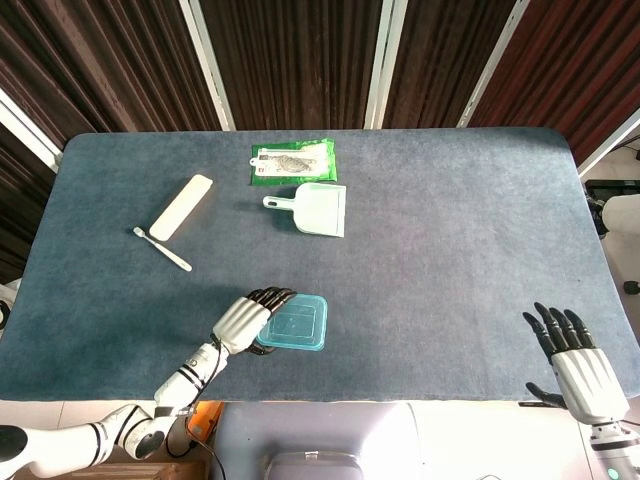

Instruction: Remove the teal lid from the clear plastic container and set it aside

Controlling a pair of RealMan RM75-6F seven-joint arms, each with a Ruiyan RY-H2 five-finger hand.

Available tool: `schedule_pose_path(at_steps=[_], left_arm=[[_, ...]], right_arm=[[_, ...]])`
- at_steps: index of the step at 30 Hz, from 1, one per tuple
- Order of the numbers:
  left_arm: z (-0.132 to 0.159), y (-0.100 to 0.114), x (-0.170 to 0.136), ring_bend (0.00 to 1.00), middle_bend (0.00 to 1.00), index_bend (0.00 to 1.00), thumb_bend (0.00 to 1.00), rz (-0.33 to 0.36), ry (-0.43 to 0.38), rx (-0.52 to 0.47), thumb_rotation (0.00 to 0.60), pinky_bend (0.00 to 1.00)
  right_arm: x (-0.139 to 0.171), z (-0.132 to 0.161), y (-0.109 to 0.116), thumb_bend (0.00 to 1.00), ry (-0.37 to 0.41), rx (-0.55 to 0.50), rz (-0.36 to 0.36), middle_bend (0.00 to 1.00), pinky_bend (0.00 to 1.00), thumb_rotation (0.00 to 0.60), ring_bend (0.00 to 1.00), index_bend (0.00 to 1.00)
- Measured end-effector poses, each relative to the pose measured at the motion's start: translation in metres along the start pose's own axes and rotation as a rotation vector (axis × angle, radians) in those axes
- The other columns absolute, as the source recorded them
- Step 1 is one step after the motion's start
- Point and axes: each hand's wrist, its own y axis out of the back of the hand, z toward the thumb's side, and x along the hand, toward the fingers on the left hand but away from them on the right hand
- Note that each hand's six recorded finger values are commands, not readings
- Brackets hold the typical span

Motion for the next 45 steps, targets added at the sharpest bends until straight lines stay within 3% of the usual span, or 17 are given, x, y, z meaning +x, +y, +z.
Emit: schedule_pose_path(at_steps=[6, 9, 13, 16, 22, 25, 32, 45], left_arm=[[0.018, -0.006, -0.004, 0.55, 0.7, 0.0, 0.26, 0.03, -0.02, -0.001, 0.6, 0.71], [0.025, -0.009, -0.004, 0.56, 0.72, 0.0, 0.26, 0.034, -0.023, -0.01, 0.6, 0.72], [0.025, -0.005, -0.003, 0.59, 0.75, 0.0, 0.26, 0.066, -0.017, 0.011, 0.6, 0.76], [0.021, 0.004, -0.004, 0.57, 0.76, 0.0, 0.27, 0.125, -0.001, 0.033, 0.6, 0.76], [0.016, 0.012, -0.006, 0.51, 0.77, 0.0, 0.27, 0.192, 0.017, 0.056, 0.6, 0.75], [0.017, 0.012, -0.006, 0.52, 0.78, 0.0, 0.27, 0.194, 0.016, 0.03, 0.6, 0.77], [0.022, -0.004, -0.006, 0.54, 0.79, 0.0, 0.27, 0.112, 0.009, -0.008, 0.6, 0.78], [0.023, -0.014, -0.001, 0.55, 0.79, 0.0, 0.27, 0.08, 0.019, -0.004, 0.6, 0.79]], right_arm=[[-0.026, 0.031, -0.005, 0.2, 0.131, 0.038, 0.005, 0.0, 0.0, 0.6, 0.0, 0.0], [-0.045, 0.055, -0.009, 0.21, 0.222, 0.044, 0.014, 0.0, 0.0, 0.6, 0.0, 0.11], [-0.072, 0.092, -0.012, 0.31, 0.357, 0.019, 0.009, 0.0, 0.0, 0.6, 0.0, 0.3], [-0.087, 0.109, -0.017, 0.33, 0.421, -0.028, 0.004, 0.0, 0.0, 0.6, 0.0, 0.37], [-0.119, 0.141, -0.024, 0.34, 0.543, -0.102, 0.007, 0.0, 0.0, 0.6, 0.0, 0.39], [-0.129, 0.143, -0.03, 0.35, 0.551, -0.093, 0.02, 0.0, 0.0, 0.6, 0.0, 0.38], [-0.142, 0.152, -0.036, 0.35, 0.553, -0.112, 0.036, 0.0, 0.0, 0.6, 0.0, 0.36], [-0.15, 0.226, -0.054, 0.35, 0.694, -0.126, 0.057, 0.0, 0.0, 0.6, 0.0, 0.44]])
